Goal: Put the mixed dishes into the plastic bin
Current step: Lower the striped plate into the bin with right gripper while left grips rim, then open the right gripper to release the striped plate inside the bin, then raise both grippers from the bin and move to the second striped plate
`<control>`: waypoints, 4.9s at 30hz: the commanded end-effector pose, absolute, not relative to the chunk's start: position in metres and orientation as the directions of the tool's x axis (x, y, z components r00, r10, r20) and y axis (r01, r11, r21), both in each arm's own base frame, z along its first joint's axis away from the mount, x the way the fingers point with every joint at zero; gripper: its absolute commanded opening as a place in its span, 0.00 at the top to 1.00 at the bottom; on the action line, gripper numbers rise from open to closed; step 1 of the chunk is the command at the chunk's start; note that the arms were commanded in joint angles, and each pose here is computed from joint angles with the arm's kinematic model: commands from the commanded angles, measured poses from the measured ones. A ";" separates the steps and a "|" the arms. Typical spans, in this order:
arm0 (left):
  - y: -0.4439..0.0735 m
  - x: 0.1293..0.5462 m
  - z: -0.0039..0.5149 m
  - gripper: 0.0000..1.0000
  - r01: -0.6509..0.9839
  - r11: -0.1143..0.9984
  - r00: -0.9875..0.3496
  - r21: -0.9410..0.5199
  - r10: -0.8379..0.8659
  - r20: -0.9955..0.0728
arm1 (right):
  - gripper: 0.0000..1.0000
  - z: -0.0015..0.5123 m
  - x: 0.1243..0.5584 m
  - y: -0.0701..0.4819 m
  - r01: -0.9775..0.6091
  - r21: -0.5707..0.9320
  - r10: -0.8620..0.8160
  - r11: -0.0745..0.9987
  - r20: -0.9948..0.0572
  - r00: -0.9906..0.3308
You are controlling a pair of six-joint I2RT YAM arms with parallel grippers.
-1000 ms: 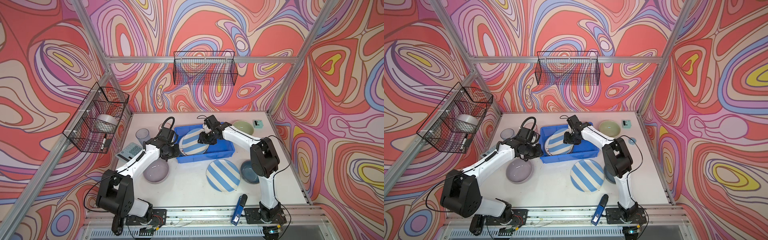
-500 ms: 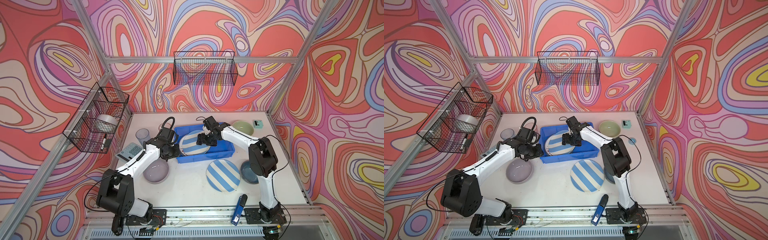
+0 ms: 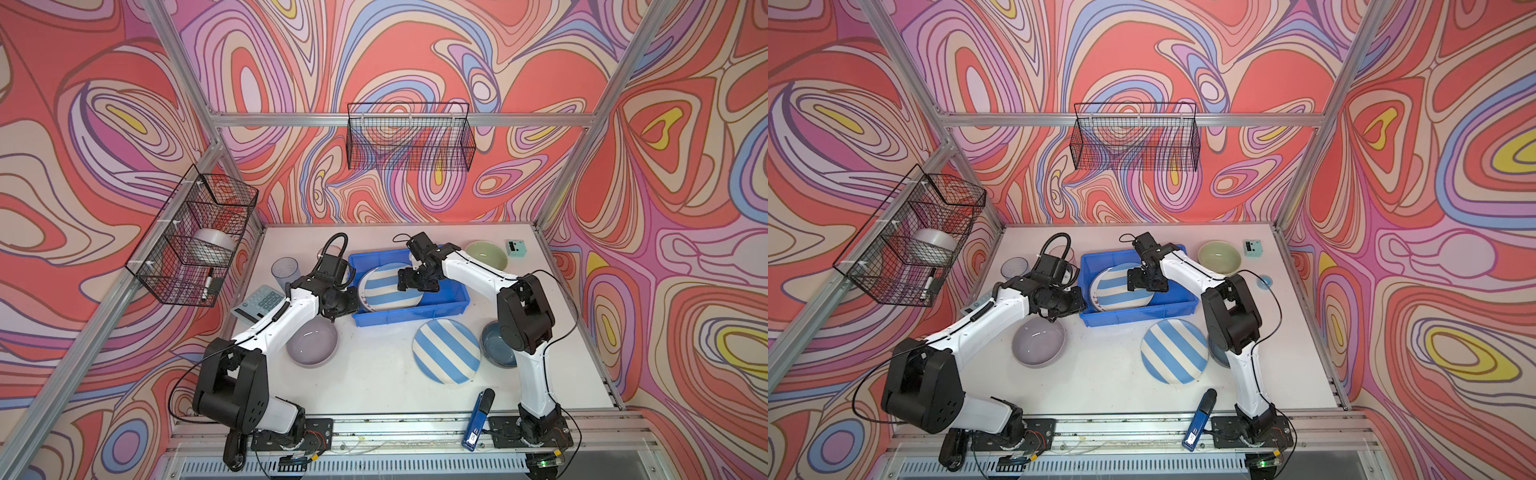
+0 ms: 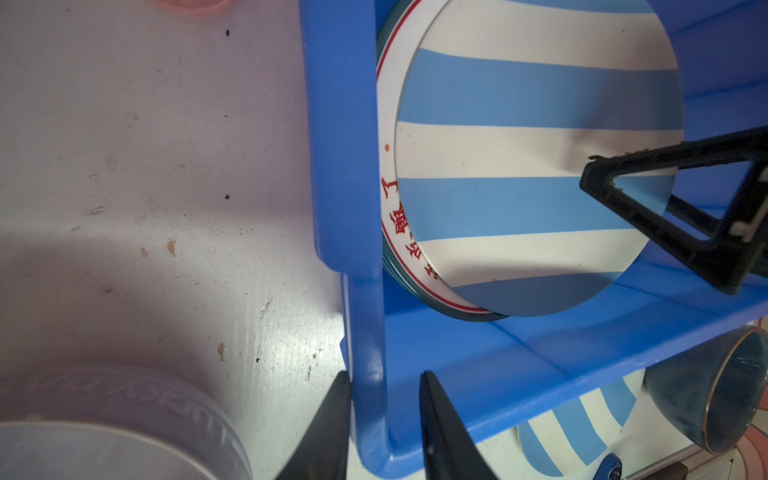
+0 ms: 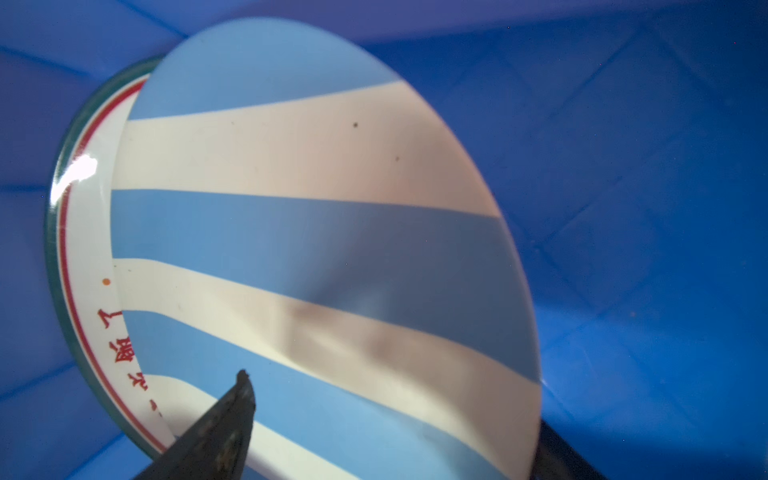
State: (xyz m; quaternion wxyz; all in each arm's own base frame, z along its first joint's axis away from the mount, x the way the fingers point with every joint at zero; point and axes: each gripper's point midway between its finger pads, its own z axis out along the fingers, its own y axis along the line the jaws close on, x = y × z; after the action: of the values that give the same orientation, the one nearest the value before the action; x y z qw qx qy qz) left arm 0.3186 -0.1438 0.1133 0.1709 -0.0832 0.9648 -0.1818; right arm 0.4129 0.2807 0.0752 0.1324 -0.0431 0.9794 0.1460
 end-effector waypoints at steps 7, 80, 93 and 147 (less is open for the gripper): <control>-0.143 0.323 0.113 0.68 -0.089 0.918 -0.927 -0.388 -0.219 -0.306 | 0.15 0.075 0.418 0.289 -0.153 0.289 -0.072 0.945 -0.273 -0.959; -0.142 0.326 0.117 0.69 -0.076 0.913 -0.930 -0.401 -0.210 -0.301 | 0.06 0.079 0.417 0.297 -0.227 0.263 -0.140 0.938 -0.312 -0.940; -0.142 0.326 0.120 0.69 -0.075 0.912 -0.930 -0.404 -0.210 -0.301 | 0.07 0.078 0.408 0.326 -0.251 0.414 -0.148 0.875 -0.266 -0.953; -0.187 0.172 0.119 0.63 0.044 0.901 -0.935 -0.432 -0.115 -0.335 | 0.87 0.014 0.186 0.272 -0.116 0.362 -0.102 0.925 -0.058 -0.993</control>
State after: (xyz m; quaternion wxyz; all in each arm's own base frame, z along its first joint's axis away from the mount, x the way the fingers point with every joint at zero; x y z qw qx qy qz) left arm 0.1785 -0.1975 0.1301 0.1901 -0.0045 0.9508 -0.2445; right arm 0.1901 0.2656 0.0228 0.0276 -0.0541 0.9813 0.1828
